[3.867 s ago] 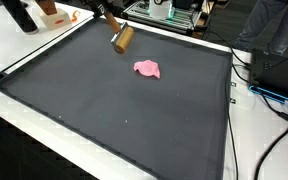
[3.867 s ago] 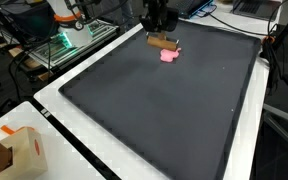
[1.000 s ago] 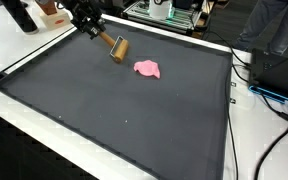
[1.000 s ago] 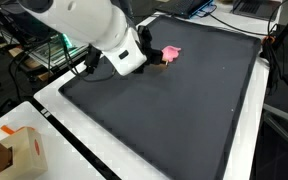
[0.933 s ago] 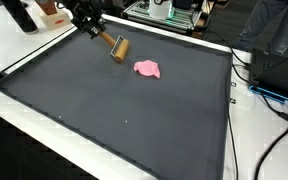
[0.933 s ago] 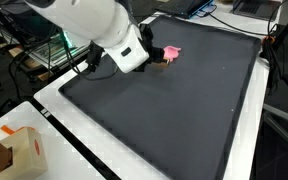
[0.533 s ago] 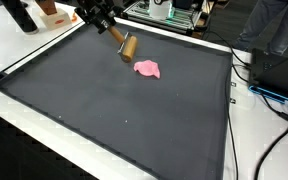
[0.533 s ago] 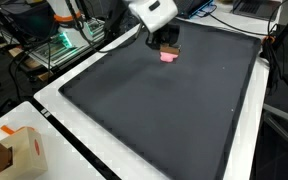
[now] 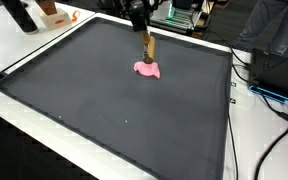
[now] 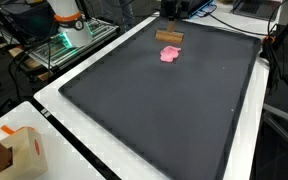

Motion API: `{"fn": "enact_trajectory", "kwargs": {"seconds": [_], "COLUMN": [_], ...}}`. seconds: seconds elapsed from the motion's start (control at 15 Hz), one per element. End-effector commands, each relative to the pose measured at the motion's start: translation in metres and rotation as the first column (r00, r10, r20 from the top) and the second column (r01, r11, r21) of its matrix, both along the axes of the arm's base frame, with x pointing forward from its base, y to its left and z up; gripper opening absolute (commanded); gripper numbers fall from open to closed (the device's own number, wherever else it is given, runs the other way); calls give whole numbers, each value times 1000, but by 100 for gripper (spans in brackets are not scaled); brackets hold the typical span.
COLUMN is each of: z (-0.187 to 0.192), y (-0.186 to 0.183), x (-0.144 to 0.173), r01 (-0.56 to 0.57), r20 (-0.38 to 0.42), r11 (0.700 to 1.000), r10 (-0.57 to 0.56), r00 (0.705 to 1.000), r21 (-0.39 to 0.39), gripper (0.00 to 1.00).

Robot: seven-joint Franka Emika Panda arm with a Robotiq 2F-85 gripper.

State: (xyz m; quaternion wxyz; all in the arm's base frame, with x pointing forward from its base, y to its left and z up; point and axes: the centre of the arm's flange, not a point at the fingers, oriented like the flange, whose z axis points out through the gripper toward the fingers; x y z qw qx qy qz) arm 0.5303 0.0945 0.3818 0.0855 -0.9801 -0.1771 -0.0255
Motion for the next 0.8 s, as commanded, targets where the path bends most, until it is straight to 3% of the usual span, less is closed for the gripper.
{"fn": "enact_trajectory", "kwargs": {"seconds": [0.0,0.13,0.2,0.27,0.6,0.67,0.73], "z": [2,-2,-3,-4,-7,-6,-6], "y": [55,83,68,78,69,76,83], "x": [-38,-51,-30,-35,-31,-36,-42], "r01": [-46,-86,-79,-88,-74,-98,-127], "r20": [42,77,38,39,34,52,72], "r11": [989,977,987,986,987,980,968], "r10": [52,103,85,94,80,109,145], "r00": [998,992,996,995,996,993,987], "r21": [-141,-193,-139,-145,-144,-175,-215], "gripper": [24,24,24,49,49,24,24]}}
